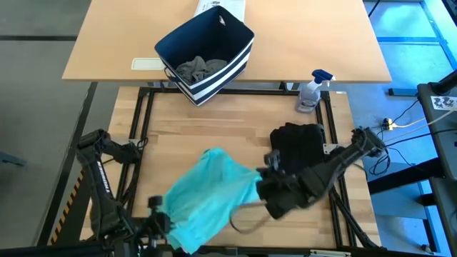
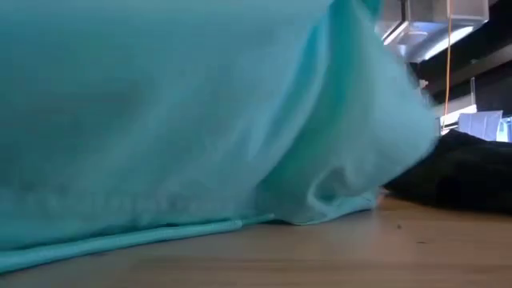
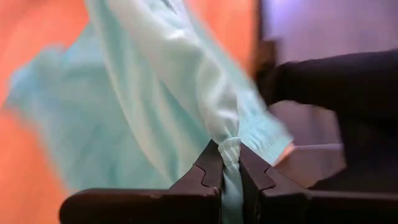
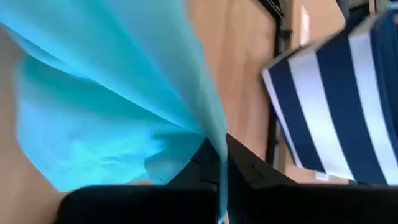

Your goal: Fold Laundry from Bin

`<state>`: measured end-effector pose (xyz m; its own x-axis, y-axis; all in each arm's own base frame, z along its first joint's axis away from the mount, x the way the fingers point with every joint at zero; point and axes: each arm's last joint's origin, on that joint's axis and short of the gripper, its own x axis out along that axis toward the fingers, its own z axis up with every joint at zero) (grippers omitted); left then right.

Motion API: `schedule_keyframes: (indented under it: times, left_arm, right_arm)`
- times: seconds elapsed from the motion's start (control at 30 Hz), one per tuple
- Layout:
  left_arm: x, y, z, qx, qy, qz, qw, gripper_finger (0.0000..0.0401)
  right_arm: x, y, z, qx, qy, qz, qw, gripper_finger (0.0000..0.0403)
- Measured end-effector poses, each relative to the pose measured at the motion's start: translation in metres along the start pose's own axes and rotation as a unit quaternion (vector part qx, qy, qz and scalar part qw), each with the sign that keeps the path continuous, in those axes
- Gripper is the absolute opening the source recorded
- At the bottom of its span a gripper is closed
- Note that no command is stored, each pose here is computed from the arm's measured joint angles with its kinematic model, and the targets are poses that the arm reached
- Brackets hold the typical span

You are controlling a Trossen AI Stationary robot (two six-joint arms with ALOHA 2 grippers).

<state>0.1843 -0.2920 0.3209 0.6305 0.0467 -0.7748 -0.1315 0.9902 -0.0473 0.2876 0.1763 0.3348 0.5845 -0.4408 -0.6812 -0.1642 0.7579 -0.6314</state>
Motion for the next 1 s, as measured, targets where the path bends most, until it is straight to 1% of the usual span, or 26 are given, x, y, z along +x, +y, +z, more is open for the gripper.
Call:
schedule_keyframes:
  times: [0.13, 0.2, 0.3, 0.43, 0.53, 0.6, 0.67, 0.83, 1.0]
  left_arm:
    - [-0.008, 0.01, -0.015, -0.065, 0.024, 0.056, 0.996, 0.0006]
    - [-0.012, 0.014, -0.022, -0.094, 0.04, 0.079, 0.992, 0.0006]
    - [-0.012, 0.018, -0.033, -0.128, 0.075, 0.108, 0.983, 0.0006]
    - [-0.004, 0.023, -0.047, -0.157, 0.134, 0.138, 0.969, 0.0006]
    - [0.006, 0.028, -0.057, -0.169, 0.17, 0.166, 0.957, 0.0006]
    - [0.013, 0.032, -0.064, -0.173, 0.182, 0.187, 0.95, 0.0006]
    - [0.019, 0.035, -0.07, -0.168, 0.188, 0.201, 0.947, 0.0011]
    - [0.034, 0.037, -0.076, -0.179, 0.202, 0.196, 0.943, 0.0031]
    - [0.04, 0.029, -0.075, -0.17, 0.212, 0.144, 0.952, 0.0035]
  right_arm:
    - [0.027, -0.029, 0.002, 0.023, 0.021, -0.023, 0.999, 0.0]
    - [0.039, -0.043, 0.004, 0.033, 0.021, -0.023, 0.999, 0.0]
    - [0.059, -0.061, 0.008, 0.049, 0.005, 0.013, 0.999, 0.0]
    - [0.089, -0.077, 0.011, 0.067, -0.045, 0.066, 0.995, 0.0]
    - [0.108, -0.083, 0.006, 0.081, -0.063, 0.088, 0.991, 0.0]
    - [0.121, -0.084, 0.0, 0.089, -0.059, 0.096, 0.99, 0.0]
    - [0.132, -0.084, -0.007, 0.096, -0.055, 0.102, 0.989, 0.0]
    - [0.154, -0.075, -0.022, 0.104, -0.052, 0.135, 0.984, 0.0]
    - [0.164, -0.064, -0.027, 0.108, -0.068, 0.139, 0.982, 0.0004]
